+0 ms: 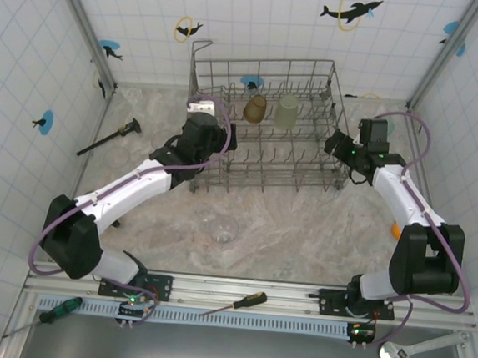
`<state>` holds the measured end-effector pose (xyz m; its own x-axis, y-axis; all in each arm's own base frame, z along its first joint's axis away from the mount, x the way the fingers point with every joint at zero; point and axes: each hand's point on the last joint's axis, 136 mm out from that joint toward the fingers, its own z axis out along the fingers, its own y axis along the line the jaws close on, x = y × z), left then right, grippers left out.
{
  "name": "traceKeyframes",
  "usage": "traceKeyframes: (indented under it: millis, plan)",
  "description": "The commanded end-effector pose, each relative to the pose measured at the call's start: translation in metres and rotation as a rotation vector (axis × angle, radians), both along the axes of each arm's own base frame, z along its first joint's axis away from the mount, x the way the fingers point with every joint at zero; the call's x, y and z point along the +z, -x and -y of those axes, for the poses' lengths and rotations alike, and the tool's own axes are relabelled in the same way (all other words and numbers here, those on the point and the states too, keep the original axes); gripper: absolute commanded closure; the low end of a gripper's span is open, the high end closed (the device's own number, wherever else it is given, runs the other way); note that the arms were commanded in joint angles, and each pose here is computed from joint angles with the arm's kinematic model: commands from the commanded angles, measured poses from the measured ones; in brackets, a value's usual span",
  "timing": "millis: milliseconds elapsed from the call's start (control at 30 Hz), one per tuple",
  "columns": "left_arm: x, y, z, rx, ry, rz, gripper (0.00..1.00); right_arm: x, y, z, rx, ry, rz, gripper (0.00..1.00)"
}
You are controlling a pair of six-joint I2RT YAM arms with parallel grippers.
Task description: Load the cups into the dish rack
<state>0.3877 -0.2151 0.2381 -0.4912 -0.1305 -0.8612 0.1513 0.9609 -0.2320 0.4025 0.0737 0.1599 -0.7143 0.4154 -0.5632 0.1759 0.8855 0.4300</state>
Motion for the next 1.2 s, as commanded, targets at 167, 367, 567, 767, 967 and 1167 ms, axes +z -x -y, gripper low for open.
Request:
traceKeyframes:
  millis: [167, 367, 567, 767, 967, 1167]
  plan:
    - [0.005, 0.000, -0.018, 0.035, 0.012, -0.007, 0.02, 0.013, 0.003, -0.040, 0.054, -0.091, 0.052, 0.01]
    - [0.006, 0.001, -0.017, 0.028, 0.019, -0.006, 0.02, 0.012, 0.003, -0.029, 0.035, -0.024, 0.033, 0.01]
    - [0.015, 0.002, -0.013, 0.012, 0.048, 0.002, 0.02, 0.020, 0.003, 0.004, -0.012, 0.035, 0.018, 0.00]
    - [0.030, 0.002, -0.012, 0.005, 0.075, 0.028, 0.02, 0.027, 0.009, 0.048, -0.102, 0.031, 0.036, 0.00]
    - [0.041, 0.002, -0.006, -0.015, 0.108, 0.043, 0.02, 0.020, 0.011, 0.087, -0.171, 0.048, 0.001, 0.00]
    - [0.046, 0.002, 0.000, -0.026, 0.162, 0.038, 0.02, 0.004, 0.011, 0.116, -0.224, 0.115, -0.056, 0.01]
